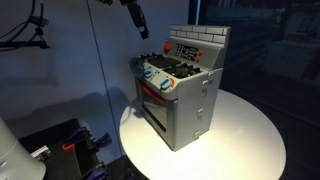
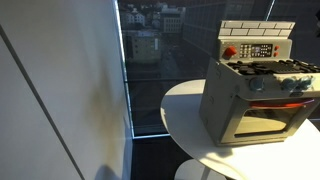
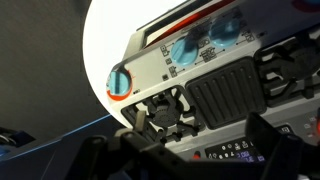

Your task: Push the top right button on the cooker

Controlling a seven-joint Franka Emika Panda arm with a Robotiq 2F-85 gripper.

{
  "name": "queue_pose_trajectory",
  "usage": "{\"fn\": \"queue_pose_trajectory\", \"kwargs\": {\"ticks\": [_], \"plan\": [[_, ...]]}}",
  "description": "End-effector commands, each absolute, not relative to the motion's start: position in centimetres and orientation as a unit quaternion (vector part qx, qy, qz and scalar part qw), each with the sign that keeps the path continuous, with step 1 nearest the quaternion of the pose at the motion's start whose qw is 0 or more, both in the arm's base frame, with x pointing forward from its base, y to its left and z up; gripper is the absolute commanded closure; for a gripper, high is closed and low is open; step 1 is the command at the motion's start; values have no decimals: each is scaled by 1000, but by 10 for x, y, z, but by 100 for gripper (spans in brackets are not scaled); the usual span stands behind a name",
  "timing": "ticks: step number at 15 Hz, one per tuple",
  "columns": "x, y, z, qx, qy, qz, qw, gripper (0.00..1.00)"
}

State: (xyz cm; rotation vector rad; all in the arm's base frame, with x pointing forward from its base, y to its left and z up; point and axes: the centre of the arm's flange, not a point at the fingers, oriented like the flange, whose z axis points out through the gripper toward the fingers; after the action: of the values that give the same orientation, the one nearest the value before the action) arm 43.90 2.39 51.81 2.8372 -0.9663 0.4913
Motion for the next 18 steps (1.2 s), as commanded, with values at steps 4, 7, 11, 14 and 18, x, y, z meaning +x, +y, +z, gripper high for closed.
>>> {"fn": "queue_pose_trajectory", "kwargs": {"ticks": [4,7,11,14,18], "plan": [[439,24,518,933,-318,162,52,0],[439,24,518,933,-318,162,52,0],[441,24,518,932,-320,162,53,0],[449,19,519,929,-326,165,53,0],[461,5,517,925,-336,168,49,0]]}}
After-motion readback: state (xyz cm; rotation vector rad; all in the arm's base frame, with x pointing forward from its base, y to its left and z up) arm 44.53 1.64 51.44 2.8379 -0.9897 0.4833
